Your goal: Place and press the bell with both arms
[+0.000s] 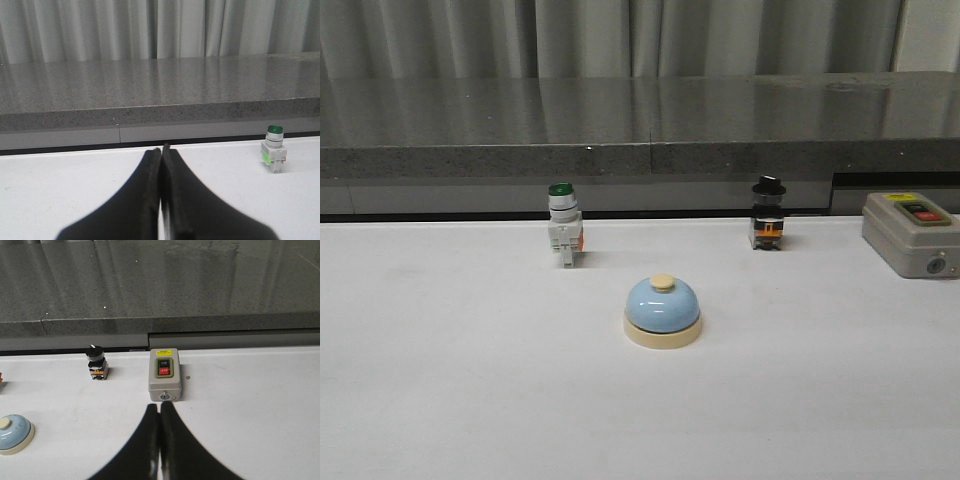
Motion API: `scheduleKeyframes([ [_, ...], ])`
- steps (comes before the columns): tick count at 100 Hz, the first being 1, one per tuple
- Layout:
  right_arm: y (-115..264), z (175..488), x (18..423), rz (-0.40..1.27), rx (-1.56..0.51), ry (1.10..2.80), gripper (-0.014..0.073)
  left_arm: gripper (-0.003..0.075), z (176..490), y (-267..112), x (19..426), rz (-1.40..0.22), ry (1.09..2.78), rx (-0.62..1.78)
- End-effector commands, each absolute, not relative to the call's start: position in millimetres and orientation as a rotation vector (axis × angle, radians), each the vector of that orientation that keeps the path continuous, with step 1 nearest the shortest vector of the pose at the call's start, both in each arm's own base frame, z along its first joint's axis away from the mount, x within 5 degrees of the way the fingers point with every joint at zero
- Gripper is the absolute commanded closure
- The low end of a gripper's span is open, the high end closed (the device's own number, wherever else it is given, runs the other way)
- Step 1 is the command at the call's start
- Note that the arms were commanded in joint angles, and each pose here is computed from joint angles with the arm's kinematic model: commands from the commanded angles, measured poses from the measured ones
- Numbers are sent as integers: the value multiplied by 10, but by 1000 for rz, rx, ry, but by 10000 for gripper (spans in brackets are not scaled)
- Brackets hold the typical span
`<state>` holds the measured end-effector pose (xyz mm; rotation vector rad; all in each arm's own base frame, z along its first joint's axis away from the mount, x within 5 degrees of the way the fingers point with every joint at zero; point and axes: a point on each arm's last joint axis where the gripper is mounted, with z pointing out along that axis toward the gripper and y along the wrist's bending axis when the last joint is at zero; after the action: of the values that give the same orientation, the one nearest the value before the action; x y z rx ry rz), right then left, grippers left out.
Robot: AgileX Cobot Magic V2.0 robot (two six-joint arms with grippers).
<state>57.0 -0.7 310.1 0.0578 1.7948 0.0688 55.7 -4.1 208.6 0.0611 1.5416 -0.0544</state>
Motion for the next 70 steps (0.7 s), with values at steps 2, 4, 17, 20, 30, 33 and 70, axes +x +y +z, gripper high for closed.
scheduleKeyframes([
  [2, -10, 3242, 583, 53, 45, 1704, 659, 741, 1989, -40, 554, -63, 1482, 50],
  [4, -10, 3244, 583, 54, 45, 1701, 659, 741, 1989, -40, 554, -63, 1482, 50],
  [17, -7, 3268, 584, 57, 41, 1668, 659, 741, 1989, -40, 554, -63, 1482, 50],
  [20, -5, 3273, 583, 59, 39, 1651, 659, 741, 1989, -40, 554, -63, 1482, 50],
  [30, 3, 3219, 583, 67, 31, 1587, 659, 741, 1989, -40, 554, -63, 1482, 50],
  [33, 5, 3162, 581, 69, 28, 1573, 659, 741, 1989, -40, 554, -63, 1482, 50],
  [70, 29, 2356, 509, 180, 79, 1484, 659, 741, 1989, -40, 554, -63, 1482, 50],
])
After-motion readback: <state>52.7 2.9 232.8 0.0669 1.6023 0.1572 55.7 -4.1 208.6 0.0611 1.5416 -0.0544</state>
